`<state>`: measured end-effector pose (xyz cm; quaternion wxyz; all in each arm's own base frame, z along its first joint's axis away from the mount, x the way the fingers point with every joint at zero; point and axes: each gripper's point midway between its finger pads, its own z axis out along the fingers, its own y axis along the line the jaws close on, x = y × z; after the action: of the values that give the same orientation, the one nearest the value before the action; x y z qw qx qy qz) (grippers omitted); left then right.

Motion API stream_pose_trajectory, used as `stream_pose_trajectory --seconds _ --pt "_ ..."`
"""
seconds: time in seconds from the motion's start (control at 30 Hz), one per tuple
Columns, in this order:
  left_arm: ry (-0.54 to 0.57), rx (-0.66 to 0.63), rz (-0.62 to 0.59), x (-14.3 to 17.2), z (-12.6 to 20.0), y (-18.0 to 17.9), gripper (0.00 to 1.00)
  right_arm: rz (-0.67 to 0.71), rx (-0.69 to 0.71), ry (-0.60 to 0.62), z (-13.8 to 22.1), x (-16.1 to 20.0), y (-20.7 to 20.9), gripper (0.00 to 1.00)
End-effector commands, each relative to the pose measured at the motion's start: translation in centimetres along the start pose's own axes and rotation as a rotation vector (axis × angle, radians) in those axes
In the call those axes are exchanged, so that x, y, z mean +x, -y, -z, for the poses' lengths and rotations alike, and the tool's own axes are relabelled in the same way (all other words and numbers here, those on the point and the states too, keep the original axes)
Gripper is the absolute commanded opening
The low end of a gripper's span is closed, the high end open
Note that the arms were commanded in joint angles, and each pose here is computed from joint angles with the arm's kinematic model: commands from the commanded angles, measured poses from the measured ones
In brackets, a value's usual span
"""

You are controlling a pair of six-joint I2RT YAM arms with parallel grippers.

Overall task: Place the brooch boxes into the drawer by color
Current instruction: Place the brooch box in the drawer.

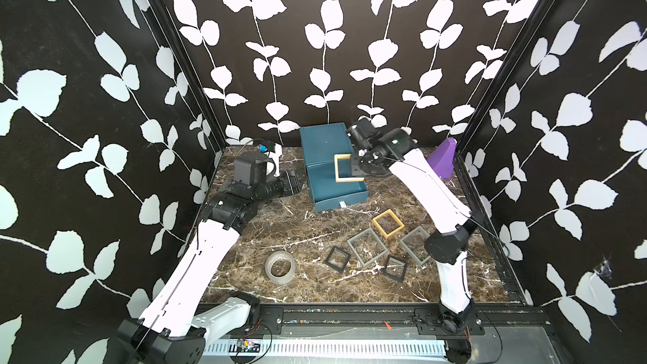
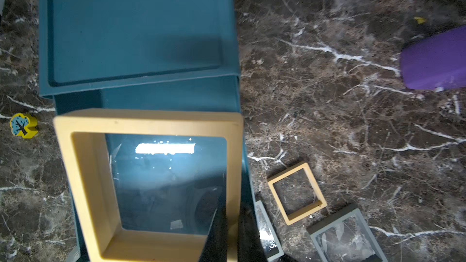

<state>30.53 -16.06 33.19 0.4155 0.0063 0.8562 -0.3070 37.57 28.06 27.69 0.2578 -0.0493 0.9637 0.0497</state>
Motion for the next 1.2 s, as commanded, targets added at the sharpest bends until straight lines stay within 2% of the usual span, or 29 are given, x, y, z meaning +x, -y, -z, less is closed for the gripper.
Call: stream_pose_trajectory --seconds 0.0,0.17,0.5,0.67,0.97,1.0,1.17 --pt "0.051 0.046 0.006 -1.8 1.2 1.1 0.58 -0.017 -0.031 -0.020 0.3 0.4 -1.3 0.00" --pt "0.043 0.046 0.011 -1.6 1.3 1.0 0.58 -0.004 -0.027 -0.061 -2.5 1.0 -2.3 0.00" --pt "0.043 0.050 0.016 -1.5 1.7 1.1 0.58 0.042 0.006 -0.111 -5.4 1.9 -2.8 0.00" --pt "0.039 0.048 0.019 -1.3 1.6 1.0 0.58 0.085 -0.004 -0.118 -6.0 2.3 -3.6 0.00" --pt "0.039 0.065 0.027 -1.4 1.4 1.3 0.58 0.121 0.065 -0.142 -7.3 3.0 -2.8 0.00" --pt "0.039 0.068 0.026 -1.4 1.5 1.3 0.58 0.120 0.065 -0.141 -7.3 2.9 -2.8 0.02" --pt "0.026 0.079 0.022 -1.3 1.6 1.6 0.58 0.102 0.028 -0.133 -7.0 2.6 -3.3 0.26"
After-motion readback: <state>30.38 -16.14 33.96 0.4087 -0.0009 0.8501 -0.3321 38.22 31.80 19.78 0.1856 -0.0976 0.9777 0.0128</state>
